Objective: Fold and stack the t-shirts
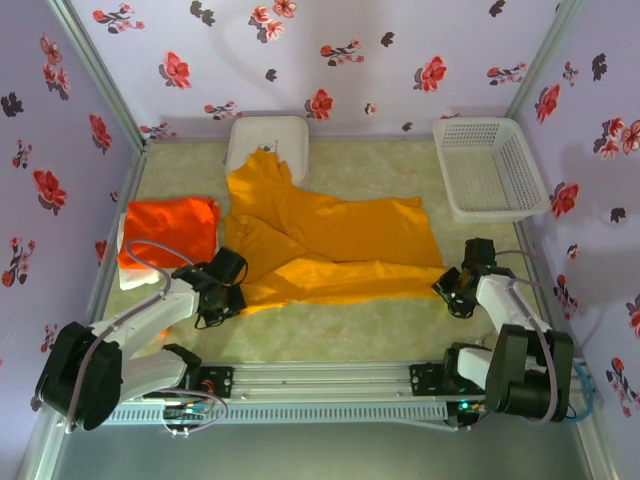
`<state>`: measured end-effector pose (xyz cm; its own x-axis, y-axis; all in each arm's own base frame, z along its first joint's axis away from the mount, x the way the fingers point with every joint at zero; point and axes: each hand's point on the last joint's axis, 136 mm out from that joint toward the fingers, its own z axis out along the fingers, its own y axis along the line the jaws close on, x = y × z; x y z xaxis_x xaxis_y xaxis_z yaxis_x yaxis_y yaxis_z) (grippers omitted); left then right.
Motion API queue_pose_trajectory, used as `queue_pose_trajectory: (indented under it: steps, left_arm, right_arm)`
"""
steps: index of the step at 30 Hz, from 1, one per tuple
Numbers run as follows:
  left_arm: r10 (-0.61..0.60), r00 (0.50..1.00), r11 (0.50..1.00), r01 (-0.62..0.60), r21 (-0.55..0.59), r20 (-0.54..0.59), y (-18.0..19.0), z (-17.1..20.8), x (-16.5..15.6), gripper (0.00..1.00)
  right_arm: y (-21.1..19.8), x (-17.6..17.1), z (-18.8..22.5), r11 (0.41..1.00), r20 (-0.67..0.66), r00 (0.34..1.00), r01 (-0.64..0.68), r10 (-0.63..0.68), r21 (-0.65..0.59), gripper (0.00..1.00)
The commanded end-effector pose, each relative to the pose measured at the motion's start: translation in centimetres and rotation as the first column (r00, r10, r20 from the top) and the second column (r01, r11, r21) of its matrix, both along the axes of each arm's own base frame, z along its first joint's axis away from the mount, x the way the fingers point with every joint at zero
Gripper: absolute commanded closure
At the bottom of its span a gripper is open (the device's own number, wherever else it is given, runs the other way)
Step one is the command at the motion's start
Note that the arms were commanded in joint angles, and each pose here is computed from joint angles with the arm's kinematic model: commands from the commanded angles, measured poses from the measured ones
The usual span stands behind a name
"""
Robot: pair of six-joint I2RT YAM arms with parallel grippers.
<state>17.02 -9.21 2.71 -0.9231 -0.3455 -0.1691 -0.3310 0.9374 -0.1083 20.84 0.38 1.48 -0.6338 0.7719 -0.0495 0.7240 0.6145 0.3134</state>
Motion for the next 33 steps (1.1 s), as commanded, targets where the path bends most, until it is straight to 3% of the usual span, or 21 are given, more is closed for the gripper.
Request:
queue_pose_trajectory:
  steps: [1,5,7,20,28,33]
  left_arm:
    - [-0.026,0.999,1.0,0.026,-0.002,-0.027,-0.1,-0.3,-0.6,1.0]
    - [-0.037,0.999,0.999,0.036,-0.008,-0.037,-0.3,0.1,-0.7,1.0]
    - [-0.044,0.998,0.999,0.044,-0.018,-0.041,-0.5,0.6,-0.8,1.0]
    - [-0.02,0.996,0.991,0.008,-0.131,-0.09,-0.4,5.9,-4.8,1.0]
    - [-0.023,0.984,0.986,-0.007,-0.165,-0.176,0.4,7.5,-8.9,1.0]
    - [-0.022,0.99,0.979,-0.007,-0.205,-0.138,0.3,9.3,-9.1,1.0]
  right_arm:
    - [-0.2,1.0,-0.6,1.0,0.026,1.0,-0.005,0.005,-0.015,0.74]
    - [-0.4,0.7,-0.4,1.0,0.024,1.0,0.0,0.001,-0.026,0.87]
    - [-0.4,0.6,0.3,0.999,0.03,1.0,-0.004,0.005,-0.031,0.99]
    - [1.7,-1.4,3.9,0.996,0.016,0.998,-0.061,0.06,0.067,1.0]
    - [1.4,-1.4,7.1,0.999,0.078,0.996,-0.038,0.035,0.038,1.0]
    - [0.9,-1.4,9.2,1.0,0.145,0.989,-0.013,0.011,0.01,1.0]
